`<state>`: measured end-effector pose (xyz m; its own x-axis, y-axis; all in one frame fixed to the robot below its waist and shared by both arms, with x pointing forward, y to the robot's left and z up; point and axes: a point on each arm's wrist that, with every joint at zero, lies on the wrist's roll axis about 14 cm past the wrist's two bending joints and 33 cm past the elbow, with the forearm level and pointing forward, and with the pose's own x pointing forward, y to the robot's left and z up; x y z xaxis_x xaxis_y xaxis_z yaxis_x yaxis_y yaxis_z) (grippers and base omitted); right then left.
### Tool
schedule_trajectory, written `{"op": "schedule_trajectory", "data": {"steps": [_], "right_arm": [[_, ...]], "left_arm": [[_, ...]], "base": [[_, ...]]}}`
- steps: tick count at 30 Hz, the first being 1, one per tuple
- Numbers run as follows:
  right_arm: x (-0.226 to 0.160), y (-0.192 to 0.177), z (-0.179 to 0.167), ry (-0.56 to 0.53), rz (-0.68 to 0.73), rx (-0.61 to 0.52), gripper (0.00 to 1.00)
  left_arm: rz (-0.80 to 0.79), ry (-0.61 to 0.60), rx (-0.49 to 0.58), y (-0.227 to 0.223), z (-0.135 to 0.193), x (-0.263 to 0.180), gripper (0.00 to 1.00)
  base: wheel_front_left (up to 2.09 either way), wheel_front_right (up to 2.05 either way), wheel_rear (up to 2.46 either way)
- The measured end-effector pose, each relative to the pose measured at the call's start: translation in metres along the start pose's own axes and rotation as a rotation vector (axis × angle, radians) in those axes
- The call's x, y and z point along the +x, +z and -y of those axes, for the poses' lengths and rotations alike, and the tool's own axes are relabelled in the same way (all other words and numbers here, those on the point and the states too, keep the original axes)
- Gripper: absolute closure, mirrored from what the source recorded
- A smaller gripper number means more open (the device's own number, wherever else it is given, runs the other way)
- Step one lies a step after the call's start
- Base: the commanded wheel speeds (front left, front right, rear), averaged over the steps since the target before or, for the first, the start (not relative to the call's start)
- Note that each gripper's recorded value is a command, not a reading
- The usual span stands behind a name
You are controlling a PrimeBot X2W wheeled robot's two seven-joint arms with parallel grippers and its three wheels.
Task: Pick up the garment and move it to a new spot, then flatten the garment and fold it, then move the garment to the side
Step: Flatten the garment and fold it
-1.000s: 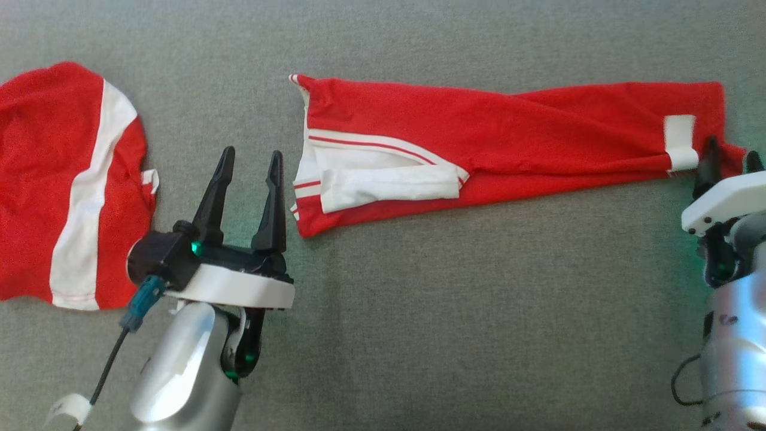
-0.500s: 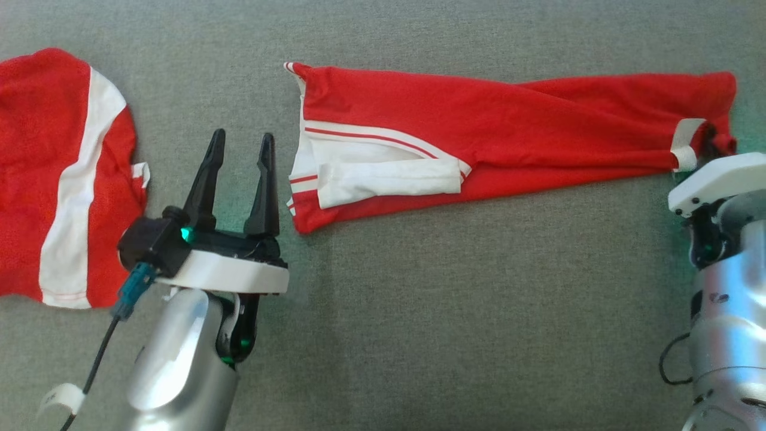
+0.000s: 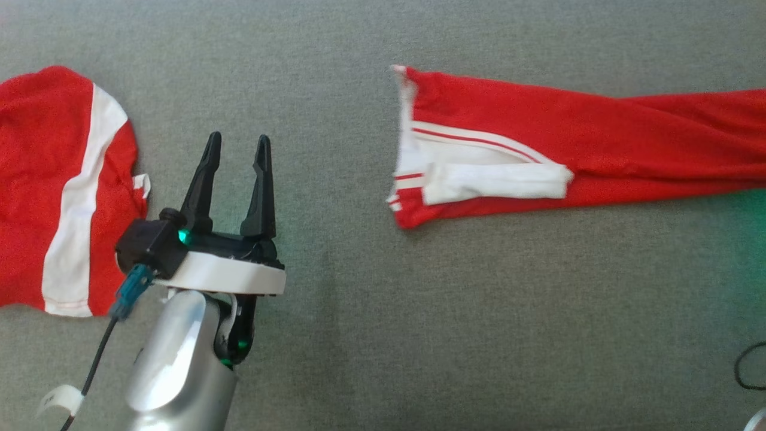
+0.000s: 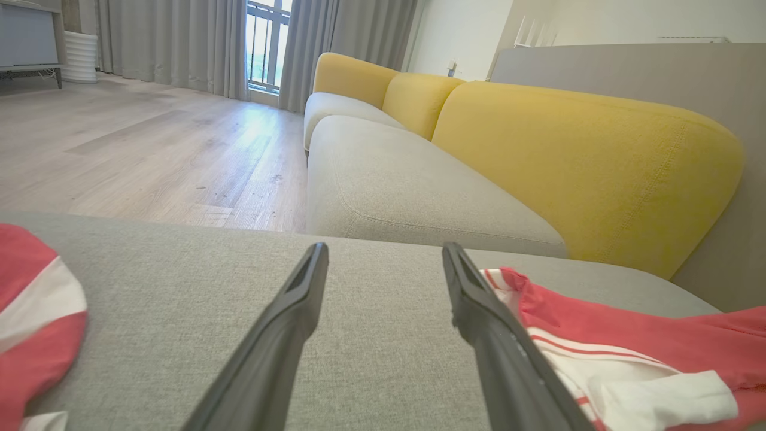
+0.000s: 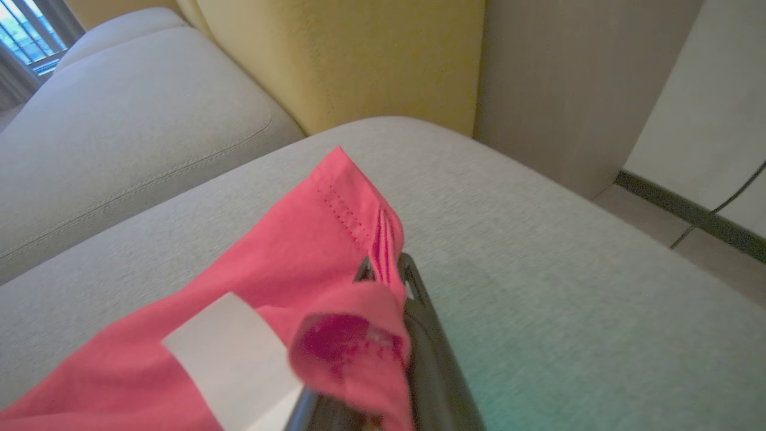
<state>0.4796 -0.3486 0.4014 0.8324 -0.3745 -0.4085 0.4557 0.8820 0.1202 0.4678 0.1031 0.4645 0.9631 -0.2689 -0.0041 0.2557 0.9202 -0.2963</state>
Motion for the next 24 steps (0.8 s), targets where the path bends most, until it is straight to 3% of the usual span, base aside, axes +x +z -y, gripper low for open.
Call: {"op": "schedule_trajectory", "data": {"steps": [4,9,19,24], "right_arm": [[-0.005,0.014,0.012,-0.029,0.049,-0.007,1.0],[-0.016,0.022,-0.013,0.029,0.085,-0.007,1.0],[-0.054,0.063,-0.109,0.286,0.22,-0.042,1.0],[-0.074,0.061,-0.143,0.4,0.222,-0.071,1.0]], "left_arm": [[0.015,-0.007,0.002,0.006,0.004,-0.001,0.0],[0.021,-0.008,0.001,0.011,0.008,-0.009,0.0],[0.059,-0.008,0.003,0.028,0.018,-0.031,0.0],[0.067,0.009,0.003,0.031,0.016,-0.043,0.0]], "base": [[0.0,0.0,0.0],[0.0,0.0,0.0],[0.0,0.0,0.0],[0.0,0.0,0.0]]}}
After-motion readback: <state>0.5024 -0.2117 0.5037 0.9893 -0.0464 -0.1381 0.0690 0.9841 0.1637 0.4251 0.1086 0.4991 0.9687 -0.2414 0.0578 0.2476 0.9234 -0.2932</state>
